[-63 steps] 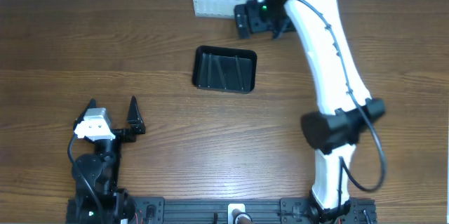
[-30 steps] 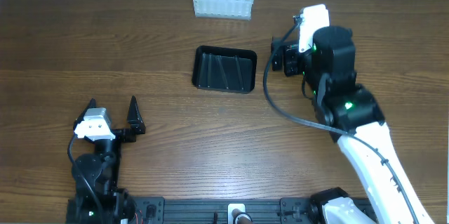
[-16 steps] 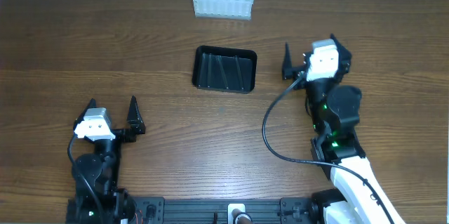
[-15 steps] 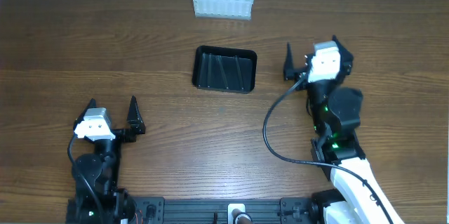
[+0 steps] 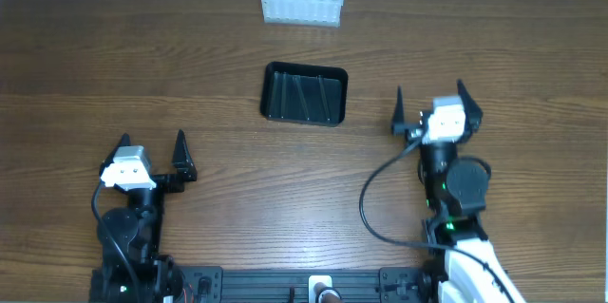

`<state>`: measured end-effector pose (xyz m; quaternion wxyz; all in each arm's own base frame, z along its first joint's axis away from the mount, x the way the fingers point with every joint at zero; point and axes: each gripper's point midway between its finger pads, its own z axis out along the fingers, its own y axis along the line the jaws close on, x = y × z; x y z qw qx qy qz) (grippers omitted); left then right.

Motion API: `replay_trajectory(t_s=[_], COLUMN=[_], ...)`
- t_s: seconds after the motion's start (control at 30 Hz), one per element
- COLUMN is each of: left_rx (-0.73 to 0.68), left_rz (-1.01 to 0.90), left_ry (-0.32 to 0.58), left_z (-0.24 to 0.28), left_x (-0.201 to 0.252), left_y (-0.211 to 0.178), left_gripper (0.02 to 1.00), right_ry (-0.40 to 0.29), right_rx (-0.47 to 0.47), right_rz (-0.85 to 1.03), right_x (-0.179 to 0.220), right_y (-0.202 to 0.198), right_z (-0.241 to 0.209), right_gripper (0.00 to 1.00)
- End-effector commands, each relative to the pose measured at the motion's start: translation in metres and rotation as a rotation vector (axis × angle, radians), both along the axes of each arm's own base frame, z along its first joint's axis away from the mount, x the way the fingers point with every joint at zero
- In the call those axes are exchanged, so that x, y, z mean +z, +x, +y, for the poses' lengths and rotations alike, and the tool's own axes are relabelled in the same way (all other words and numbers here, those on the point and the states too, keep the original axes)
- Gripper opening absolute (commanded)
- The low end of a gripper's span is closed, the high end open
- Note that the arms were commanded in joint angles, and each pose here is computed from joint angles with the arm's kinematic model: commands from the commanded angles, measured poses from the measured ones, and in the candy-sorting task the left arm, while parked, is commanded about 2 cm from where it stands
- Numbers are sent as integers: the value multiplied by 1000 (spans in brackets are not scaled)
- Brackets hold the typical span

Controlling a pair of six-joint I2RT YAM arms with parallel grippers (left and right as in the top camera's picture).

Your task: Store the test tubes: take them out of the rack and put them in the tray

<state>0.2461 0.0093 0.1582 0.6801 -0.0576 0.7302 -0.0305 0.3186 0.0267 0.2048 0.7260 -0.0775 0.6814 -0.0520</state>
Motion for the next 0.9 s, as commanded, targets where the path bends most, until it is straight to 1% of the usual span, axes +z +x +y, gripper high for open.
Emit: replay_trajectory(t_s=[0.03,0.17,0.37,0.9], left_rx=[-14,-14,-14,-14], left_rz=[1,1,2,1], left_ry=[13,13,13,13], left_z=[-2,-2,-2,-2], left_x=[-1,-2,-2,-1], left_y=[0,0,0,0], left_gripper=[998,998,998,1000], right_ry=[5,5,-1,-11], right_rx=[-53,-83,-119,-120], right_rz=[-48,-55,2,125], right_x=[-1,-4,-15,-44], right_y=[-20,-30,-39,-65], right_z=[-17,-27,-38,-39], right_gripper=[991,991,993,993])
